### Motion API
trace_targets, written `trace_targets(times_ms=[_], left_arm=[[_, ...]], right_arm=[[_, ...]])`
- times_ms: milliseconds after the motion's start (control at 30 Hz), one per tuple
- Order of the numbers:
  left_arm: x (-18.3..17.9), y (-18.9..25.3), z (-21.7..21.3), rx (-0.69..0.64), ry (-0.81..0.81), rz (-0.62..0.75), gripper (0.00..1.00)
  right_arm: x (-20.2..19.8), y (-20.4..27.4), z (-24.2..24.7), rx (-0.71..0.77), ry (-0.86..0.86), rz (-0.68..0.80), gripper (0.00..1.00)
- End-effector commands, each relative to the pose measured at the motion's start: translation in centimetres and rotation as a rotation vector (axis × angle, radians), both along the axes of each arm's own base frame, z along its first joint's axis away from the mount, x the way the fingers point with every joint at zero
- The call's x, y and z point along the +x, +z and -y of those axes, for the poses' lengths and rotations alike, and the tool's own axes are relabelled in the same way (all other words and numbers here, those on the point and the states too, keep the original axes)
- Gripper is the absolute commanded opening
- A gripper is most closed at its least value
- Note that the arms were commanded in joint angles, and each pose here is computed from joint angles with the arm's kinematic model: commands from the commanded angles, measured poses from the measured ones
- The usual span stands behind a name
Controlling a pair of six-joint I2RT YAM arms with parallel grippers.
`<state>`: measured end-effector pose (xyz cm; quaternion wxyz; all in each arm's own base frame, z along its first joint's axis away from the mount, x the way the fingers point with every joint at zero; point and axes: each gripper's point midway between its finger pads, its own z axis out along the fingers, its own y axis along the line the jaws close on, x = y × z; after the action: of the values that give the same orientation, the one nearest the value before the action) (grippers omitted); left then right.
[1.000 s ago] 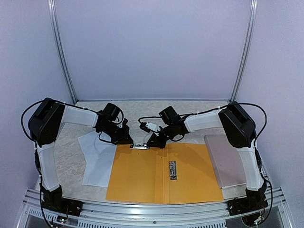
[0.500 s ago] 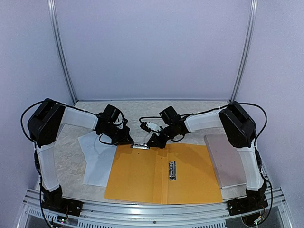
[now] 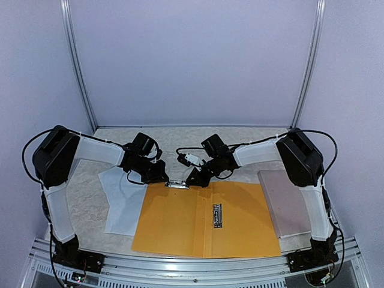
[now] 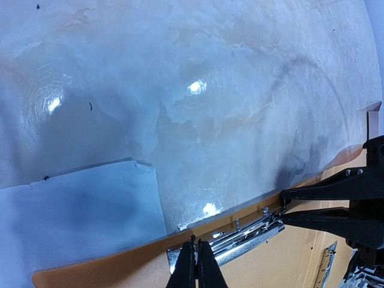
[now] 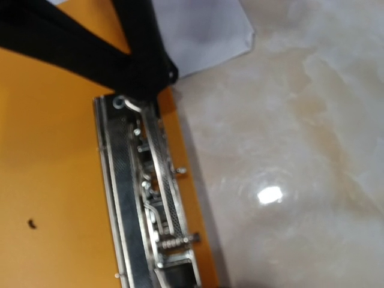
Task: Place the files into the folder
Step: Open the spring clip on the folder at the center of the board.
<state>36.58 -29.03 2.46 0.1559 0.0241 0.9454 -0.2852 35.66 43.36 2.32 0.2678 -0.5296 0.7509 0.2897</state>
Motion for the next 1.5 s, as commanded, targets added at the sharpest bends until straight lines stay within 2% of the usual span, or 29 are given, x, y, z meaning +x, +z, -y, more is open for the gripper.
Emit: trace_targets(times_ms=[0,200,333,433,633,767,933,1100,1400,1467], left_arm=[[-5.6,-3.5,-0.2,0.087,-0.07,-0.173,0.0],[-4.7,-1.2,0.6,0.06,-0.077,-0.132,0.0],[-3.6,0.5,1.4,0.045,-0.087,-0.102,0.0],[-2.7,2.1,2.1,0.018,-0.082,-0.079,0.0],[-1.4,5.6,3.4,-0.026,-0.072,-0.034,0.0],[-1.1,7.2,4.2,-0.035,-0.074,0.0,0.01],[-1.2,9.0,5.8,-0.076,-0.089,0.022,0.11],[-1.6,9.7,8.3,-0.112,-0.131,0.022,0.13],[-4.7,8.5,13.9,-0.186,-0.274,-0.009,0.18],[-5.1,8.4,13.6,-0.179,-0.269,0.018,0.26]], right_arm=[[-2.6,-9.0,4.6,-0.274,-0.077,-0.138,0.0],[-2.5,-8.4,4.7,-0.268,-0.082,-0.13,0.0],[-2.6,-7.0,4.1,-0.234,-0.069,-0.124,0.07],[-2.6,-5.1,3.5,-0.189,-0.058,-0.114,0.18],[-2.5,0.1,2.2,-0.071,-0.045,-0.072,0.49],[-2.4,2.2,2.5,-0.026,-0.075,-0.058,0.61],[-1.9,4.0,3.8,0.009,-0.156,-0.059,0.67],[-1.2,6.6,5.5,0.061,-0.233,-0.05,0.69],[-1.2,7.9,10.4,0.047,-0.395,-0.051,0.71],[-1.6,7.9,10.7,0.046,-0.396,-0.056,0.72]])
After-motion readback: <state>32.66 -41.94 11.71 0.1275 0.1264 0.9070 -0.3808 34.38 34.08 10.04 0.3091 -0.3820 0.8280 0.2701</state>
